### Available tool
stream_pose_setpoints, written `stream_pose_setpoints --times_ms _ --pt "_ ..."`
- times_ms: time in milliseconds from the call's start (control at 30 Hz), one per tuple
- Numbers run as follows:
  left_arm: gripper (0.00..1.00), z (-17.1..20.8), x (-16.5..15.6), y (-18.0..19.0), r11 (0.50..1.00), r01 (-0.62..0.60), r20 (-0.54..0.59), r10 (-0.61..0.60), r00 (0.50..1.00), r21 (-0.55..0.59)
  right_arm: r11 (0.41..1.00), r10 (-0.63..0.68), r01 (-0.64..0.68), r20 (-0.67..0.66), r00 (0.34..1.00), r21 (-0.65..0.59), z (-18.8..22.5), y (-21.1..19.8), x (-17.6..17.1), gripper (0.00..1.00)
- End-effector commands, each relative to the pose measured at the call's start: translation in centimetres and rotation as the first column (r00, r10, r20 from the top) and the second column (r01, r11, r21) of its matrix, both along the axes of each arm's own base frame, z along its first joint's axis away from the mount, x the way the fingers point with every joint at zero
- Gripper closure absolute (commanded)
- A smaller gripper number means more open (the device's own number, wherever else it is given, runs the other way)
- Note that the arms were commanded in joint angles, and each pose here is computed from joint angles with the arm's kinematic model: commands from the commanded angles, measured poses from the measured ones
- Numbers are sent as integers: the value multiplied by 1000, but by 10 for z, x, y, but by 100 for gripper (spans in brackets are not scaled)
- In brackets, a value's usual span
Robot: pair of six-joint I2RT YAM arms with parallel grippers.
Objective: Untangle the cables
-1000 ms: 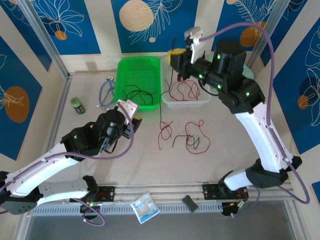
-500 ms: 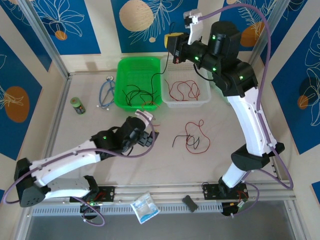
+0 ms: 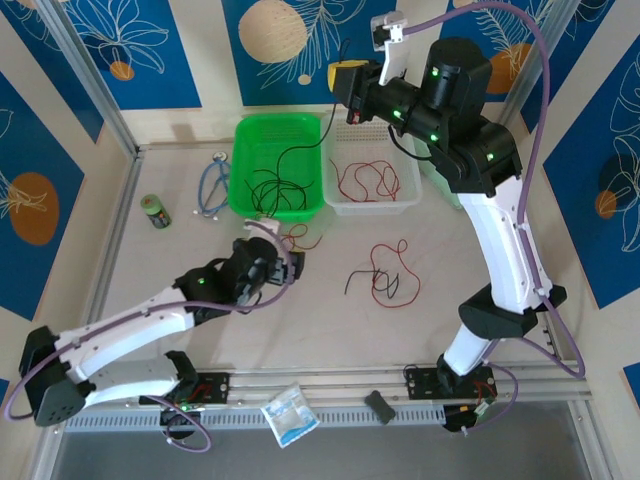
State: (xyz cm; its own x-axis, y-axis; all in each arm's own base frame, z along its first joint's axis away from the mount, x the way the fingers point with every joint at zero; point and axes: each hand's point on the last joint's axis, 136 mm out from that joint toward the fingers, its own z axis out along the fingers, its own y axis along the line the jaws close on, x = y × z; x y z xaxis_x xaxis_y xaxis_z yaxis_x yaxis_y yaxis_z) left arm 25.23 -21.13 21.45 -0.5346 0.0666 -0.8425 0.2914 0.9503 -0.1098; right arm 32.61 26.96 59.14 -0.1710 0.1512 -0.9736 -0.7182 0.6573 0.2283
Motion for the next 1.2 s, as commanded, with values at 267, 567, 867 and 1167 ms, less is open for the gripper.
stream_pose_setpoints --times_ms 267,567,867,1167 --pt "7 -31 -31 99 949 -313 -83 310 947 -21 994 -96 97 30 995 -49 -34 36 78 100" --pt "10 -33 -36 107 945 -326 -97 325 941 1 967 -220 229 86 972 -112 -90 65 169 100" --pt "12 -41 -37 103 953 -302 -121 302 946 22 947 -300 303 47 953 -106 -144 68 225 100" --pt "12 -29 -28 95 961 -272 -99 276 956 55 938 -265 198 -220 939 -284 -302 97 257 100"
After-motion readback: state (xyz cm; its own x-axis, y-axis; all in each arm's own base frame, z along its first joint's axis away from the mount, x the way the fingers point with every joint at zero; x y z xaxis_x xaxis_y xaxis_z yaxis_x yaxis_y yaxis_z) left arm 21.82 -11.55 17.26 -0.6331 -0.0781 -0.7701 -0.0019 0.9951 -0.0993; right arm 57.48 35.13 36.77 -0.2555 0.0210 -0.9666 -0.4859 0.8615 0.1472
